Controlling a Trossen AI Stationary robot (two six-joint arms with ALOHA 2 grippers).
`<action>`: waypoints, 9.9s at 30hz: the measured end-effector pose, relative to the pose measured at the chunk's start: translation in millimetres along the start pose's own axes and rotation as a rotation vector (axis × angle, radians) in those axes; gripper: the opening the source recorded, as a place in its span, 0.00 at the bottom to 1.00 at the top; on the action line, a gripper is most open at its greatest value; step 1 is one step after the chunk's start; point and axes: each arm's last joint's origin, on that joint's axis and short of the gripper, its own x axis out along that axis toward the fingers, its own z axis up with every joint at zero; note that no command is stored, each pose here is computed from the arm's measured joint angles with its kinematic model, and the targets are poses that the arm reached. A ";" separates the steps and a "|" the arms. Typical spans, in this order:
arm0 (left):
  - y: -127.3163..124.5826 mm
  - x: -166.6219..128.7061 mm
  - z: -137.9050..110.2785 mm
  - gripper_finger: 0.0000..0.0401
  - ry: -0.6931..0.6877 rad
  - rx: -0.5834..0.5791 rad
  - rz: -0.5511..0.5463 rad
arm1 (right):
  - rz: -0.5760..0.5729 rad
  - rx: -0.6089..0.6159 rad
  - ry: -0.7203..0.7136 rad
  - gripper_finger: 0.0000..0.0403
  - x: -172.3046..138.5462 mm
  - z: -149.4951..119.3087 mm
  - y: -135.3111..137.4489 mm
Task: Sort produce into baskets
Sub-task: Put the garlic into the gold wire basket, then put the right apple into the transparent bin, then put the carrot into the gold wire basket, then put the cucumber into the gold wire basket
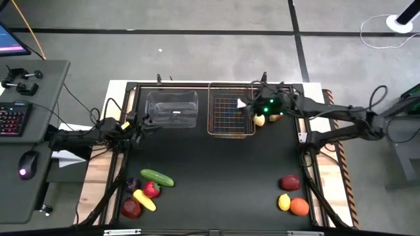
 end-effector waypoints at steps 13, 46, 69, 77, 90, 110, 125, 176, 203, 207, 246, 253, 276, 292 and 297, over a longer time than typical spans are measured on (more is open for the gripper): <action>0.0 0.0 0.0 0.00 0.000 0.000 0.000 | 0.103 -0.178 0.038 0.81 -18.5 28.9 27.1; 0.0 0.0 0.0 0.00 0.000 0.000 0.000 | -0.161 -0.521 1.221 0.81 -102.8 -212.1 33.5; 0.0 0.0 0.0 0.00 0.000 0.000 0.000 | -0.278 -0.926 1.170 0.81 -60.9 -276.4 21.0; 0.0 0.0 0.0 0.00 0.000 0.000 0.000 | -0.291 -1.042 1.049 0.70 -71.7 -226.7 52.4; 0.0 0.0 0.0 0.00 0.000 0.000 0.000 | -0.166 -0.941 0.086 0.70 -5.4 -17.3 117.2; 0.0 0.0 0.0 0.00 0.000 0.000 0.000 | 0.121 -0.481 -0.039 0.76 230.4 62.2 124.5; 0.0 0.0 0.0 0.00 0.000 0.000 0.000 | 0.088 -0.519 -0.031 0.76 230.6 82.8 133.0; 0.0 0.1 -0.2 0.00 0.003 0.000 -0.002 | -0.978 -0.302 0.185 0.94 -28.6 160.7 24.6; 0.0 0.1 -0.2 0.00 0.003 0.000 -0.001 | -1.159 0.767 -0.150 0.94 -4.4 12.1 -158.8; 0.0 0.1 -0.2 0.00 0.003 0.000 -0.002 | -1.191 0.800 -0.130 0.94 5.9 9.4 -176.0; 0.0 0.1 -0.2 0.00 0.003 0.000 -0.002 | -1.335 0.774 -0.182 0.16 30.9 -2.4 -184.7; 0.0 0.1 -0.2 0.00 0.003 0.000 -0.002 | -1.166 0.674 -0.422 0.16 -11.2 21.2 -147.2; 0.0 0.1 -0.2 0.00 0.003 0.000 -0.002 | -0.085 0.207 -0.112 0.30 14.4 0.7 -3.4; 0.0 0.1 -0.2 0.00 0.003 0.000 -0.001 | 0.406 0.012 -0.263 0.73 -25.9 58.1 49.1; -0.1 0.1 0.6 0.00 -0.010 0.001 0.004 | 0.623 -0.066 -0.250 0.73 -58.6 75.0 86.3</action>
